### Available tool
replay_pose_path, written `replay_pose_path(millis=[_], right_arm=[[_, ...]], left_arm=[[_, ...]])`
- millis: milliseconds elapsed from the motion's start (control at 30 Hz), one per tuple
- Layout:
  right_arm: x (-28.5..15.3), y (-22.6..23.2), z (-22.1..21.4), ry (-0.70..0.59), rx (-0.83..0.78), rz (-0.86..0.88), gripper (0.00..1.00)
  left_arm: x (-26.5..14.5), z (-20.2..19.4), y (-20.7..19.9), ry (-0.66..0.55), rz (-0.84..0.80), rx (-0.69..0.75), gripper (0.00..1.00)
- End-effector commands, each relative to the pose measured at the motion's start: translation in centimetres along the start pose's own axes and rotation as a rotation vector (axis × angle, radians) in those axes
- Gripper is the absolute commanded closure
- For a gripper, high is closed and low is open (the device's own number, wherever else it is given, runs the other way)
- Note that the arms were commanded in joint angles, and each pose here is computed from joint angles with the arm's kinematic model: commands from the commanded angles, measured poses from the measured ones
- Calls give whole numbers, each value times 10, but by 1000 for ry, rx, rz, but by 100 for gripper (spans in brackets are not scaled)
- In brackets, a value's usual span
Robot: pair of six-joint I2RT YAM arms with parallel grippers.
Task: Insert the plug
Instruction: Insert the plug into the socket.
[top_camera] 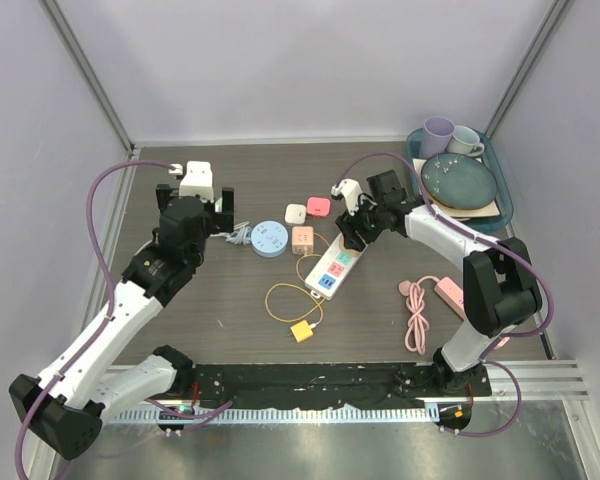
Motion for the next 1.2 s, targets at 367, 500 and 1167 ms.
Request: replay_pose_path(millis=[367,500,1167], right_arm=[[-51,25,21,38,109,30,11],[-82,32,55,-96,100,24,5],[-75,54,129,-452,501,-304,0]], left_arm=[[5,8,1,-31,23,-3,0],[6,7,1,-27,23,-1,0],[3,10,-4,-22,-8,-23,0]])
Point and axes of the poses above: each gripper's point midway between its finger pads, its own x axis out along the fingers, its own y axis along the line the jaws close on, z = x × y, the point moved 2 cm from there along -x, back along the fingers, and after that the axes turned 2 degrees about x, right-handed, at the moved point
